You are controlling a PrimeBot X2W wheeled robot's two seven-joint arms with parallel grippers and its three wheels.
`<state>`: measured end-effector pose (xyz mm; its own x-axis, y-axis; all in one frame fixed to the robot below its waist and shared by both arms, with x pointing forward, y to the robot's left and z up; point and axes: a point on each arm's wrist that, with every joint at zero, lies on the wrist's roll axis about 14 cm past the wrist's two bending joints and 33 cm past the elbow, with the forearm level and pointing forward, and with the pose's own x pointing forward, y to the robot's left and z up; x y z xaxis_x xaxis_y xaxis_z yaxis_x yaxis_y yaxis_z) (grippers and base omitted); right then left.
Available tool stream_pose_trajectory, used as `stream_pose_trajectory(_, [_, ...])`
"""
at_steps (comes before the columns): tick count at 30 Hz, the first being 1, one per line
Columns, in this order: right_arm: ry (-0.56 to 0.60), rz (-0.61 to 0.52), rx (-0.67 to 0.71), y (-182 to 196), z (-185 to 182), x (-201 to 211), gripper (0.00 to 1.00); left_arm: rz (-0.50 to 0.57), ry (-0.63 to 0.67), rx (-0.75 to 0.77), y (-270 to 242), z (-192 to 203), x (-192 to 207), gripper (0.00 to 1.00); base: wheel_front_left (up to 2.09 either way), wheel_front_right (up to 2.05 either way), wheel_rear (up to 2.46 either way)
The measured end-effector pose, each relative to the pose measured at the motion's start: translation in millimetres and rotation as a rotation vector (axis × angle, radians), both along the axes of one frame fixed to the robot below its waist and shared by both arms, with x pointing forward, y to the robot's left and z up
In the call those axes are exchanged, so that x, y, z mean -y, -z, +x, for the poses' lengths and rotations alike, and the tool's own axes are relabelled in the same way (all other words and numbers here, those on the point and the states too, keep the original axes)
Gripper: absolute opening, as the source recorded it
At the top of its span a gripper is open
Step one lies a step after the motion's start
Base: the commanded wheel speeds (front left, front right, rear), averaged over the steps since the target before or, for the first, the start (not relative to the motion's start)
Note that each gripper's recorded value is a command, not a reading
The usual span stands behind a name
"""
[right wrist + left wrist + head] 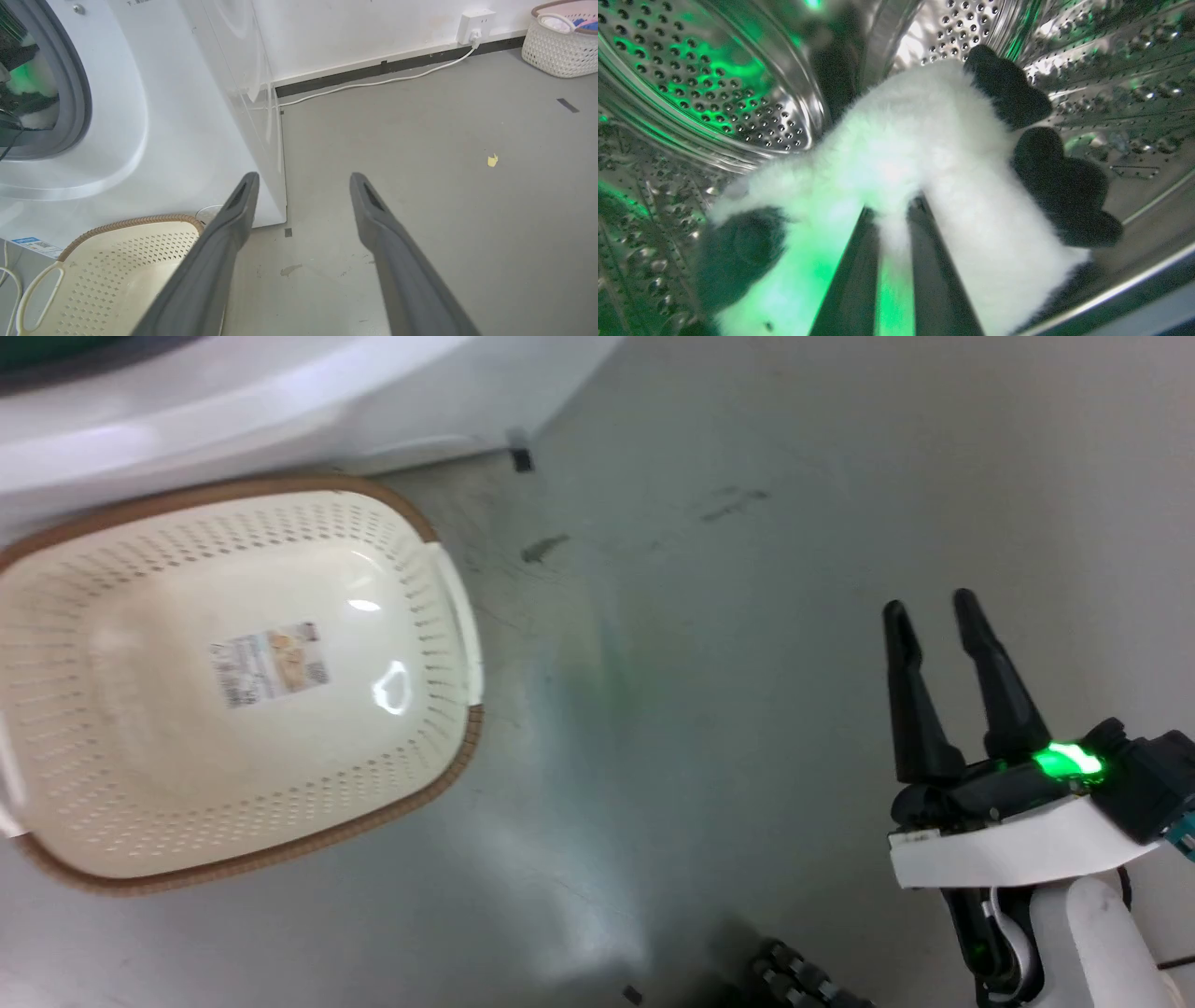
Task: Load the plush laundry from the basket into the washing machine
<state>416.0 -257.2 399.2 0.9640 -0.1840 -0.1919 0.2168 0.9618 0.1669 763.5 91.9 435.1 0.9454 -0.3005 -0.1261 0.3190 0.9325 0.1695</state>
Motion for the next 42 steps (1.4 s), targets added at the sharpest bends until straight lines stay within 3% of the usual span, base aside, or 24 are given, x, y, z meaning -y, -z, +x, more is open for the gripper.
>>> stream_pose_trajectory(8, [0.028,-0.009,-0.051,13.9,-7.0,8.6,1.00,0.057,0.029,-0.136,56.9,14.9,18.7,0.00,0.00,0.00,0.00])
stream_pose_trajectory(13, [0.025,-0.008,-0.031,9.5,-2.7,8.6,1.00,0.092,0.033,-0.162,65.4,11.3,13.6,0.00,0.00,0.00,0.00])
stream_pose_trajectory(14, [0.026,-0.008,-0.017,5.9,-0.3,9.2,1.00,0.091,0.035,-0.162,64.8,10.0,12.6,0.88,0.00,0.00,0.00])
stream_pose_trajectory(15, [0.016,-0.020,0.018,-5.1,4.6,8.4,1.00,0.082,0.027,-0.154,57.2,5.5,7.3,1.00,0.00,0.00,0.00])
stream_pose_trajectory(21, [-0.002,-0.090,0.082,-32.5,7.7,10.4,1.00,-0.014,0.017,-0.068,25.9,-19.1,5.6,1.00,0.00,0.00,0.00])
stream_pose_trajectory(27, [-0.027,-0.144,0.167,-68.0,3.5,5.1,1.00,-0.106,0.018,-0.057,10.8,-78.3,5.9,1.00,0.00,0.00,0.00])
stream_pose_trajectory(28, [-0.046,-0.159,0.203,-83.4,-3.4,-2.0,1.00,-0.169,0.019,-0.039,-8.3,-111.7,5.3,1.00,0.00,0.00,0.00])
stream_pose_trajectory(33, [-0.091,-0.154,0.252,-101.5,-13.8,-19.9,1.00,-0.261,0.026,0.044,-45.6,-180.8,6.0,1.00,0.00,0.00,0.00])
stream_pose_trajectory(42, [-0.227,-0.110,0.319,-121.8,-34.6,-70.7,1.00,-0.280,-0.081,0.098,-61.9,-309.7,-28.2,1.00,0.00,0.00,0.00])
